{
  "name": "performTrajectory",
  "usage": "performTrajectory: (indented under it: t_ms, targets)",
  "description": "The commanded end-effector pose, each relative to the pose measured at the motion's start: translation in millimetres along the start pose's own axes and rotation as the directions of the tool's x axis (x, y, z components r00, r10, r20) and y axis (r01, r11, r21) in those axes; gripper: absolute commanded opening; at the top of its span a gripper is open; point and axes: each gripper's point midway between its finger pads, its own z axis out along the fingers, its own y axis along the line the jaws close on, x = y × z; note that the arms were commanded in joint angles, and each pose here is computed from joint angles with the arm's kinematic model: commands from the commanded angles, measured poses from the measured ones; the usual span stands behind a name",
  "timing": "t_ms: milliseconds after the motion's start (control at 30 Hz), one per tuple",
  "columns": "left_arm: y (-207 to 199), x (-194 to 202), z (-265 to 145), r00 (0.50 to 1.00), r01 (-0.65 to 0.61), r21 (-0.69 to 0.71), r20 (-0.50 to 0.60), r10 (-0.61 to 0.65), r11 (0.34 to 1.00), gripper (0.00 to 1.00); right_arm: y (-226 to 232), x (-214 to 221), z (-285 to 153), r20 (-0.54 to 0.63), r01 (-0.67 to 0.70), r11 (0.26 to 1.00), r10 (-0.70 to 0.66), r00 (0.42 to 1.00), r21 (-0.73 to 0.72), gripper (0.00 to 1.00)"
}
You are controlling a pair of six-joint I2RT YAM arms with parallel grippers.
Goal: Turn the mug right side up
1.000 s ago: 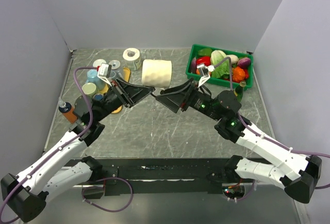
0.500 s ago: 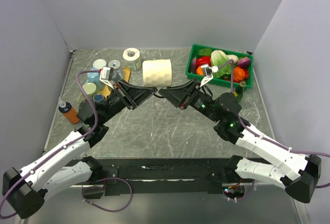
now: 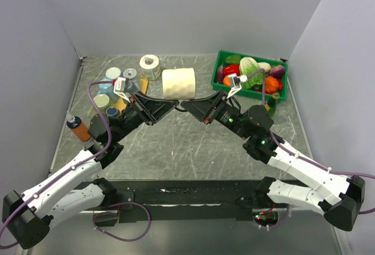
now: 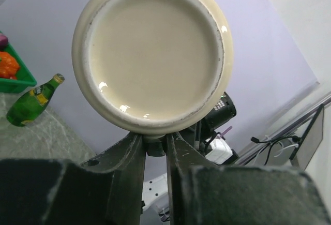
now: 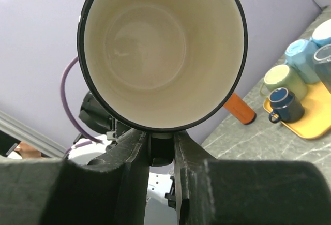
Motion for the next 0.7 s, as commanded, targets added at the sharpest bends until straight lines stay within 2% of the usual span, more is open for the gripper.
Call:
performTrajectory:
  t_ms: [0, 33, 100, 133, 233, 300, 433, 533, 567, 633, 667]
  targets:
    - [-23.5, 4.2, -3.6, 0.997, -0.067, 0.073, -0.031, 0.069, 0.995, 0.38, 9.2, -22.9, 1.9, 0.087, 0.043, 0.999, -0.043, 0.995, 0.002, 0.00]
    - [-22.6, 4.4, -4.5, 0.996, -0.077, 0.064, -0.032, 0.079, 0.995, 0.62, 8.3, -24.0, 1.4, 0.092, 0.049, 0.999, -0.049, 0.995, 0.009, 0.00]
    - [-12.3, 5.2, -4.7, 0.996, -0.081, 0.009, -0.040, 0.081, 0.997, 0.75, 7.9, -29.4, 0.6, 0.110, 0.069, 0.997, -0.071, 0.991, 0.025, 0.00]
    - [-8.2, 5.3, -4.7, 0.994, -0.097, -0.011, -0.044, 0.096, 0.995, 0.88, 4.3, -28.6, -0.6, 0.101, 0.076, 0.996, -0.080, 0.992, 0.049, 0.00]
    - [9.7, 4.3, -6.5, 0.992, -0.122, -0.114, -0.055, 0.116, 0.986, 0.99, -3.8, -35.5, -2.3, 0.111, 0.111, 0.987, -0.123, 0.986, 0.112, 0.00]
    - [21.5, 1.0, -7.7, 0.992, -0.124, -0.183, -0.045, 0.118, 0.975, 0.97, -9.7, -42.9, -3.8, 0.128, 0.137, 0.977, -0.159, 0.979, 0.160, 0.00]
    - [59.6, -1.8, -17.1, 0.989, -0.148, -0.379, -0.058, 0.137, 0.913, 0.96, -26.8, -54.3, -10.2, 0.139, 0.196, 0.941, -0.241, 0.961, 0.274, 0.00]
    - [85.8, -4.7, -29.8, 0.984, -0.179, -0.512, -0.077, 0.162, 0.840, 0.96, -46.1, -66.4, -18.4, 0.117, 0.266, 0.879, -0.336, 0.935, 0.396, 0.00]
    - [93.0, 0.5, -36.5, 0.983, -0.186, -0.543, -0.107, 0.152, 0.819, 0.96, -54.7, -68.2, -22.5, 0.089, 0.305, 0.846, -0.379, 0.921, 0.438, 0.00]
    - [99.7, -7.3, -41.6, 0.977, -0.211, -0.586, -0.099, 0.189, 0.782, 0.96, -63.1, -76.1, -26.8, 0.069, 0.340, 0.803, -0.425, 0.903, 0.490, 0.00]
    - [101.8, -8.6, -44.1, 0.975, -0.220, -0.600, -0.105, 0.198, 0.769, 0.96, -72.6, -82.3, -31.9, 0.054, 0.361, 0.758, -0.461, 0.886, 0.543, 0.00]
